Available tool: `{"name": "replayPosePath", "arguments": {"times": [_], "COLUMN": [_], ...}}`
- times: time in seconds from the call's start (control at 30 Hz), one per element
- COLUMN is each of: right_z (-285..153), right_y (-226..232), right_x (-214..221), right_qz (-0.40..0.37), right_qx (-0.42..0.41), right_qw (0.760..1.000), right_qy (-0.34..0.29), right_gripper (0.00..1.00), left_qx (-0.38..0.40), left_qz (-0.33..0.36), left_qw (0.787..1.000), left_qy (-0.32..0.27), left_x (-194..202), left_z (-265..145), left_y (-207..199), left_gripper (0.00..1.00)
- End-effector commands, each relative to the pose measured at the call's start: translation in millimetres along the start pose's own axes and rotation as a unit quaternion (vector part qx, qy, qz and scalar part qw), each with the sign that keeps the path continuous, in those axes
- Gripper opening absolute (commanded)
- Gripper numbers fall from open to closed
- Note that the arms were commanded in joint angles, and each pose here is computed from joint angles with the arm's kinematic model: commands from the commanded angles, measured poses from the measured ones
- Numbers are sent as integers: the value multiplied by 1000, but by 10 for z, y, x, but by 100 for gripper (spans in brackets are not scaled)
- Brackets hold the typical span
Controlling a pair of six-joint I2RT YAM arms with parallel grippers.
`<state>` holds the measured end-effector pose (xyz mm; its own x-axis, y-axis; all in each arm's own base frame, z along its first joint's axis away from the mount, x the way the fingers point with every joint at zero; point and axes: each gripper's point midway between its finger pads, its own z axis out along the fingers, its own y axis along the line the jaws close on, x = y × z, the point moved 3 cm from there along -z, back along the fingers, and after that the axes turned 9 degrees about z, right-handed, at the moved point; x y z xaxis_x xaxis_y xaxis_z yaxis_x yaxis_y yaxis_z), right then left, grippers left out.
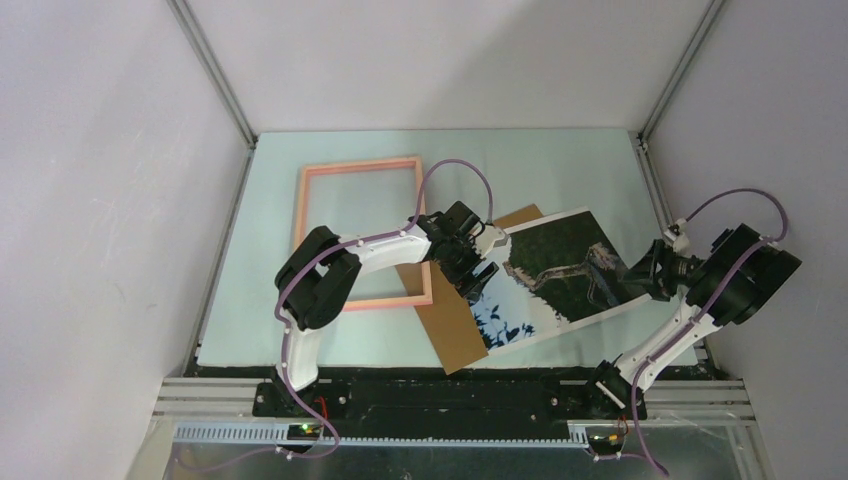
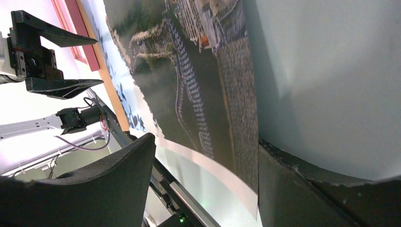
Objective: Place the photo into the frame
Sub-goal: Turn over the photo at the center of the board.
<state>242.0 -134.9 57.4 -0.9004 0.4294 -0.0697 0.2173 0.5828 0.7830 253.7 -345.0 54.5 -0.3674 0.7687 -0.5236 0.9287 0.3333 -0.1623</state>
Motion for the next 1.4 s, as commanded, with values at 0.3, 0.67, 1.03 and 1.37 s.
{"name": "replayPosePath", "arguments": {"times": [0.3, 0.67, 1.03, 1.37], "right_z": [-122, -291, -254, -106], "right_y": [367, 1111, 1980, 2830], "right_x": [-267, -203, -149, -226], "right_qz": [-52, -124, -228, -350], "right_qx": [-49, -70, -58, -36], "right_qw": [996, 987, 968, 929], "right_qy": [-49, -71, -90, -116], "right_gripper": [16, 0, 0, 0], "left_qx": [-12, -53, -81, -68], "left_qz": [4, 23, -17, -114], "left_qw": [1000, 998, 986, 960], "left_qy": [7, -38, -144, -247], "left_x": [23, -231, -769, -1241], "left_z": [95, -275, -1034, -1739], "left_y": [31, 145, 494, 713], "left_gripper": [91, 99, 100, 100]}}
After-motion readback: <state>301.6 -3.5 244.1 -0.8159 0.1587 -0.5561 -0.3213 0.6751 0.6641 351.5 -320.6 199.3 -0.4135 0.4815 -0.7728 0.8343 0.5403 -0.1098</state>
